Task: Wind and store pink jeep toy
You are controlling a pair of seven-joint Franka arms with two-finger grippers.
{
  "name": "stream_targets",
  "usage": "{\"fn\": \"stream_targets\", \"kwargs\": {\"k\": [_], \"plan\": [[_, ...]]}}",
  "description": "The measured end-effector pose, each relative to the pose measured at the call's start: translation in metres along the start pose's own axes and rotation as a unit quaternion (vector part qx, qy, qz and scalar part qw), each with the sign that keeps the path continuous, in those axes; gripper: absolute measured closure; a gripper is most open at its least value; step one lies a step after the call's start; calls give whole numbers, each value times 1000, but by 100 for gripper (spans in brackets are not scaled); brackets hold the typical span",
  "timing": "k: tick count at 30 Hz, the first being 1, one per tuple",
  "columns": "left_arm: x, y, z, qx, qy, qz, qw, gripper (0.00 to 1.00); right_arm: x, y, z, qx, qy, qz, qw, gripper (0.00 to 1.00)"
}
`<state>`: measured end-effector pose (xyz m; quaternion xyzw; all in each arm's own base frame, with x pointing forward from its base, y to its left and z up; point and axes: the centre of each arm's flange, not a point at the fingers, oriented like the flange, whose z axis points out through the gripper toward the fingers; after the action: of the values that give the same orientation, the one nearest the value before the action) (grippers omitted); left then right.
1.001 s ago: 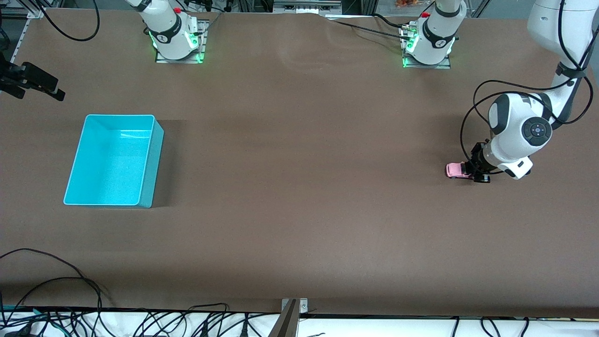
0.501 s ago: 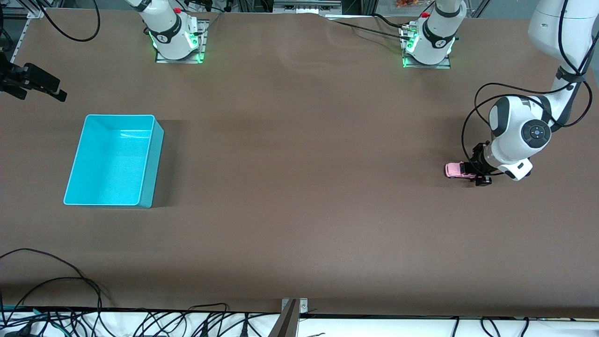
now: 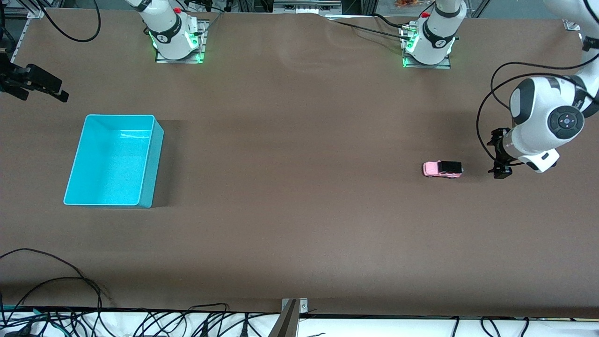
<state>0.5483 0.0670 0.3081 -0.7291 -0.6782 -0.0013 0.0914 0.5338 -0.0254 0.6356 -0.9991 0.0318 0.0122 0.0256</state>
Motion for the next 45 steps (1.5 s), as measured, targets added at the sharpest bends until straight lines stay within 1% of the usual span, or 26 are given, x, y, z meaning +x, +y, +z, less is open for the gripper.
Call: {"fn": "stream_targets", "kwargs": {"k": [5,9,12,17,22,27,29,31,33,36,38,40,42,45], "plan": [[-8,13,-49,-16,9,44,999,0,0,0,0,0,0,0,1000,0],[-6,25,-81,-39,17,104,994,0,0,0,0,0,0,0,1000,0],[-2,32,-100,-57,26,164,984,0,0,0,0,0,0,0,1000,0],[3,40,-126,-77,39,254,963,0,0,0,0,0,0,0,1000,0],[7,44,-141,-85,52,347,932,0,0,0,0,0,0,0,1000,0],[7,48,-157,-101,42,419,901,0,0,0,0,0,0,0,1000,0],[8,49,-166,-103,39,453,885,0,0,0,0,0,0,0,1000,0],[11,50,-176,-105,37,489,865,0,0,0,0,0,0,0,1000,0],[14,51,-188,-108,36,527,842,0,0,0,0,0,0,0,1000,0],[18,51,-201,-113,33,567,815,0,0,0,0,0,0,0,1000,0],[21,49,-209,-111,30,587,801,0,0,0,0,0,0,0,1000,0],[22,47,-216,-105,26,604,790,0,0,0,0,0,0,0,1000,0],[24,45,-224,-100,22,617,780,0,0,0,0,0,0,0,1000,0],[24,42,-235,-99,18,630,770,0,0,0,0,0,0,0,1000,0]]}}
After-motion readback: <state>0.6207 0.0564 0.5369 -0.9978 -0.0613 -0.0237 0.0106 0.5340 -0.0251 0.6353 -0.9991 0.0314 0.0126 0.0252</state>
